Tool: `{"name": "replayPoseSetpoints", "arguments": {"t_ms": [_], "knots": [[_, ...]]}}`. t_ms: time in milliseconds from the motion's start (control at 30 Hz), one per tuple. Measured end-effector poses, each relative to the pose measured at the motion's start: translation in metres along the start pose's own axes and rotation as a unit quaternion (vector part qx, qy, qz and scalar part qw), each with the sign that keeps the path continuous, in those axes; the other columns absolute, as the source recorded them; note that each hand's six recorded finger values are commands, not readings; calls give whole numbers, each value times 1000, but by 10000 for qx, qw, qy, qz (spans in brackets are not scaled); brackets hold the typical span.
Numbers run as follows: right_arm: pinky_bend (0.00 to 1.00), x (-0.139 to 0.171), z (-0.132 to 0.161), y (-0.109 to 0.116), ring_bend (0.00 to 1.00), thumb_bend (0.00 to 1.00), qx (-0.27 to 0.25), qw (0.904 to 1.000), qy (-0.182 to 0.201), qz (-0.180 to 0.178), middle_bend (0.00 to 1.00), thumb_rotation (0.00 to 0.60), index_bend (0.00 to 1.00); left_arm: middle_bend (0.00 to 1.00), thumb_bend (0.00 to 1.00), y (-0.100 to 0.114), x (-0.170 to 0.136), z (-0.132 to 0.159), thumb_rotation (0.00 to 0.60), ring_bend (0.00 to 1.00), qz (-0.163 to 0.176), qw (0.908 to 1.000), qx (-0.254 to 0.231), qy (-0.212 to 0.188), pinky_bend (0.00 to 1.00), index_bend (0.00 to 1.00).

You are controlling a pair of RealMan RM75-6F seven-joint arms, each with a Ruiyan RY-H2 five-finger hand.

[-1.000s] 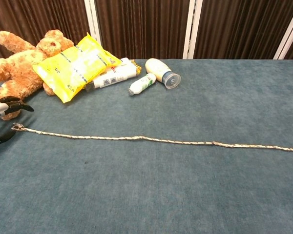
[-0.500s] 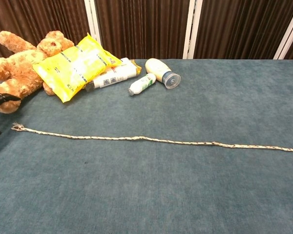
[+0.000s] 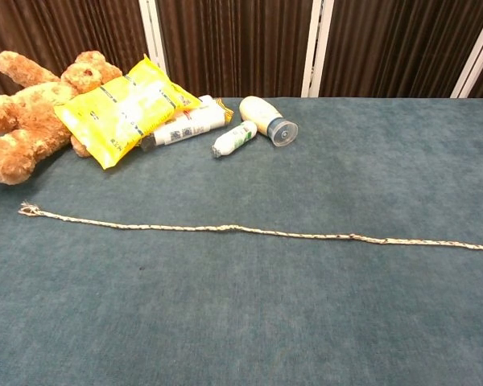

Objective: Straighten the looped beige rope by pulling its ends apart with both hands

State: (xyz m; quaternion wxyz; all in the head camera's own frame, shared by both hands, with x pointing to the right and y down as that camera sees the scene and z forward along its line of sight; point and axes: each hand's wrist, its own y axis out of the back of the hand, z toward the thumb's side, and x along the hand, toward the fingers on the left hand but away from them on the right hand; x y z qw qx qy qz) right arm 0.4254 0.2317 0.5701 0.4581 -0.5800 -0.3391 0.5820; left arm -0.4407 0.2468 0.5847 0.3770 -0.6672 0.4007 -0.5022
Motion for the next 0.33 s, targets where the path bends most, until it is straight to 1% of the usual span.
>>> {"name": "replayPoseSetpoints", "arguments": {"t_ms": [67, 133, 200, 333], "knots": [[0, 23, 4, 7, 0, 289, -188, 9997, 125, -92, 0, 600, 0, 0, 432, 9, -25, 0, 600, 0, 29, 9999, -19, 120, 107, 0], [0, 38, 6, 8, 0, 289, -276, 9993, 232, -52, 0, 600, 0, 0, 430, 14, -42, 0, 600, 0, -94, 9998, 103, 168, 96, 0], [0, 45, 7, 10, 0, 289, -313, 9990, 309, -25, 0, 600, 0, 0, 430, 16, -46, 2, 600, 0, -157, 9996, 203, 104, 94, 0], [0, 48, 1, 12, 0, 290, -388, 9989, 255, 1, 0, 600, 0, 0, 432, 18, -48, 0, 600, 0, -263, 9994, 187, 123, 94, 0]]}}
